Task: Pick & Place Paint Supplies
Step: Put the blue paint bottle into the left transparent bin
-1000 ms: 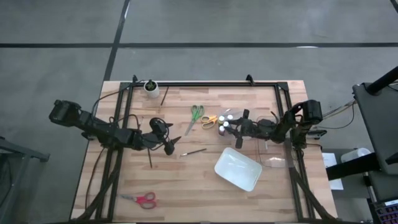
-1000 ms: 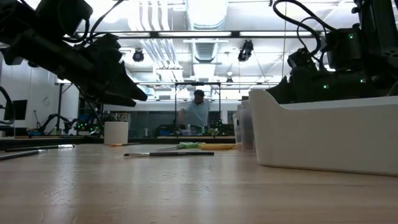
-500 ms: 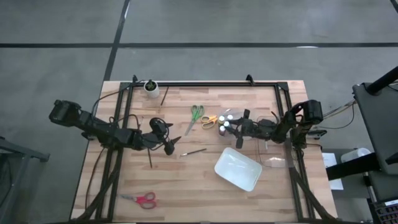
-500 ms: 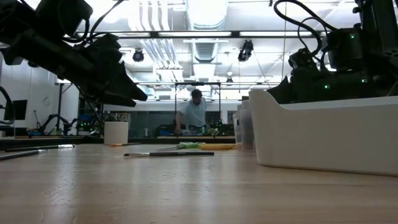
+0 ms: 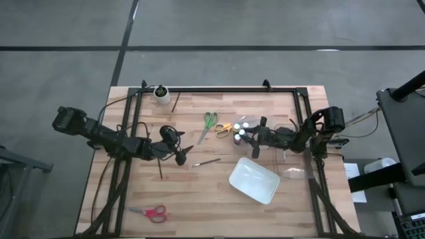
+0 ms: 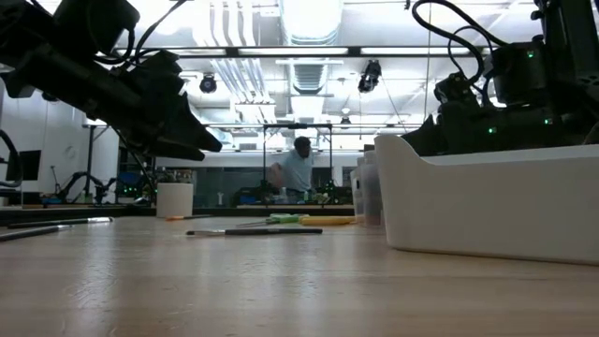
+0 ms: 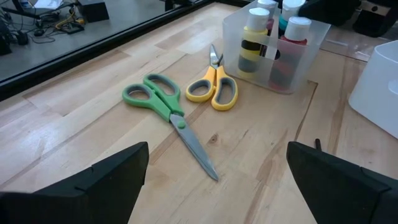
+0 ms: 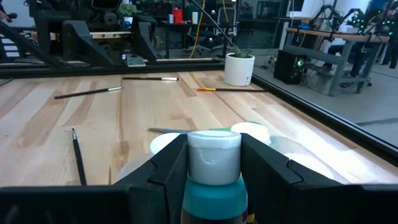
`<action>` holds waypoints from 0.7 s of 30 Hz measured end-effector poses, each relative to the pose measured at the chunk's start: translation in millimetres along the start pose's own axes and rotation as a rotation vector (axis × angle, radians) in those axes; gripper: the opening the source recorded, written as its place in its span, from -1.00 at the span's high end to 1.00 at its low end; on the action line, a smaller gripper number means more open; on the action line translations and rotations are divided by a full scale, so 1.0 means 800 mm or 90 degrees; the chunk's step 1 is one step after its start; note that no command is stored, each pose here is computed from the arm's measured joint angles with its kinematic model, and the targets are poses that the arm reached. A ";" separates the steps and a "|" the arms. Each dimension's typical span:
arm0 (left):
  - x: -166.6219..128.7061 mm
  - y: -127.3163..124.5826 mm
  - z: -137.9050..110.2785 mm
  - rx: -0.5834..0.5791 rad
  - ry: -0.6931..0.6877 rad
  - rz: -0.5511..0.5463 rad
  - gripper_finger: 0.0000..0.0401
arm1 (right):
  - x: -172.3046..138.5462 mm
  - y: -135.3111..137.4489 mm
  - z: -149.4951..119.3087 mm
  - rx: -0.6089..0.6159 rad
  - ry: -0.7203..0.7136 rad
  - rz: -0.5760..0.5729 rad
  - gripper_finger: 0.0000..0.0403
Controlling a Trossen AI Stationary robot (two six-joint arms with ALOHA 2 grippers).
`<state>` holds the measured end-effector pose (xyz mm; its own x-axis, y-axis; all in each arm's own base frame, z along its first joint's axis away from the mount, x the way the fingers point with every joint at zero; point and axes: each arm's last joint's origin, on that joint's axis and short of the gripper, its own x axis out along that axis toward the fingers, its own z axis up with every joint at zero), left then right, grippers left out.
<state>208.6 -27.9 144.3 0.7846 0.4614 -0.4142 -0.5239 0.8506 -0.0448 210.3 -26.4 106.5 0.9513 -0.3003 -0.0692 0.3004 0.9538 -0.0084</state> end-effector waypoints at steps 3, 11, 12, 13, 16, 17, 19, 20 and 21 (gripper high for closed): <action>0.000 0.000 0.000 0.000 0.000 0.000 -0.94 | 0.000 0.000 0.000 0.025 0.001 -0.001 0.34; 0.000 0.000 0.000 0.000 0.000 0.000 -0.94 | 0.000 0.000 0.000 0.024 0.001 -0.006 0.34; 0.000 0.000 0.000 0.000 0.000 0.000 -0.94 | -0.001 -0.001 -0.001 0.024 0.002 -0.006 0.34; 0.000 0.000 0.000 0.000 0.000 0.000 -0.94 | -0.001 -0.001 -0.001 0.025 0.002 -0.007 0.34; 0.000 0.000 0.000 0.000 0.000 0.000 -0.94 | -0.001 -0.001 -0.001 0.024 0.003 -0.008 0.34; 0.000 0.000 0.000 0.000 0.000 0.000 -0.94 | -0.001 -0.001 -0.001 0.025 0.003 -0.008 0.34; 0.000 0.000 0.000 0.000 0.000 0.000 -0.94 | -0.002 -0.001 -0.002 0.027 0.009 -0.015 0.34; 0.000 0.000 0.000 0.000 0.000 0.000 -0.94 | -0.002 -0.002 -0.003 0.029 0.012 -0.018 0.34; 0.000 0.000 0.000 0.000 0.000 0.000 -0.94 | -0.002 -0.002 -0.003 0.030 0.010 -0.020 0.34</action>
<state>208.6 -28.0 144.3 0.7846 0.4612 -0.4144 -0.5237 0.8508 -0.0446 208.3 -27.1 104.4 0.9401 -0.3298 -0.0860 0.3337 0.9420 0.0362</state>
